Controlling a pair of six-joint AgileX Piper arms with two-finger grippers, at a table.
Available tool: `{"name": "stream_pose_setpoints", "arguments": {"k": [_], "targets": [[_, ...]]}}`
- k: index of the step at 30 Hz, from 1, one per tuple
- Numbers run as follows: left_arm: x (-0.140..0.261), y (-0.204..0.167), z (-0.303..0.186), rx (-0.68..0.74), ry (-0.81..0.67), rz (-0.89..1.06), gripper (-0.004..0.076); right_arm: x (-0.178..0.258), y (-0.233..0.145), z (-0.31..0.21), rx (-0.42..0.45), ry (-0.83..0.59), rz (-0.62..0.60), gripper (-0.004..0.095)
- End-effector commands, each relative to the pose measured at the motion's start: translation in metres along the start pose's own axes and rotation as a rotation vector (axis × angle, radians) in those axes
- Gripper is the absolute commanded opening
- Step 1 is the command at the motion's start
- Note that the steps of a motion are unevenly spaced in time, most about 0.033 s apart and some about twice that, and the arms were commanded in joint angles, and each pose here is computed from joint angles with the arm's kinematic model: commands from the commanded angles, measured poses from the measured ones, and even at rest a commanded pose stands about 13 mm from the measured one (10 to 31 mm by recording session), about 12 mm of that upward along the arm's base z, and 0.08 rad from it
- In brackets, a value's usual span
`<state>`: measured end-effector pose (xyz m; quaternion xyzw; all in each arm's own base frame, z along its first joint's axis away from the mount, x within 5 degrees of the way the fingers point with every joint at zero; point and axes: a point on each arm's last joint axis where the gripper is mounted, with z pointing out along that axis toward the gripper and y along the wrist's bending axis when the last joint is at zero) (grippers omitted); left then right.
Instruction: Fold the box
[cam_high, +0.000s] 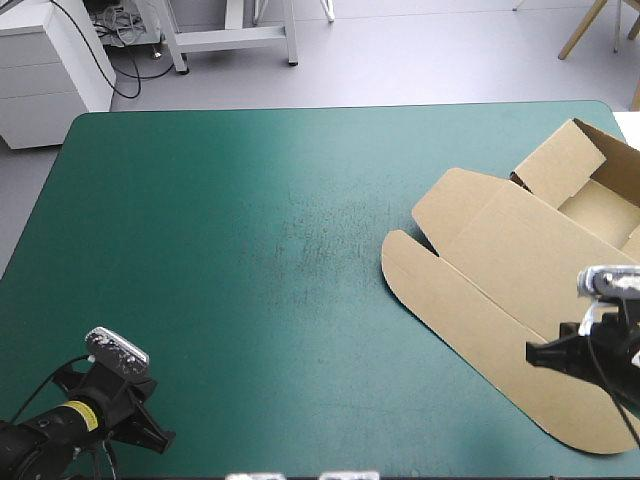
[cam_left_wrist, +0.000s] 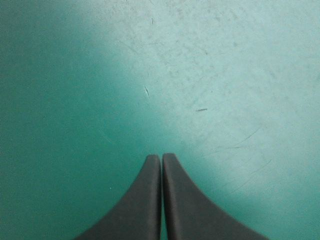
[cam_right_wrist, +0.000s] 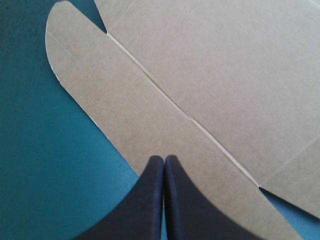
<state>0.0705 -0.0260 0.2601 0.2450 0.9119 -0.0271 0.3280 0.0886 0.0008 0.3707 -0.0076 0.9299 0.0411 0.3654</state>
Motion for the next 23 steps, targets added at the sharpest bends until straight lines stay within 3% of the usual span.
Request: {"name": "stream_pose_setpoints", "arguments": {"k": [1, 16, 23], "targets": [[-0.009, 0.001, -0.004, -0.001, -0.066, -0.01, -0.001, 0.021, 0.005, -0.003, 0.005, -0.084, -0.041, -0.0018], [-0.01, 0.001, -0.005, -0.002, -0.071, -0.001, -0.001, 0.081, 0.017, -0.009, 0.031, -0.21, -0.133, -0.0019], [-0.01, 0.001, -0.005, -0.002, -0.071, -0.005, -0.001, 0.091, 0.016, 0.0, 0.021, -0.177, -0.092, -0.0019]]}}
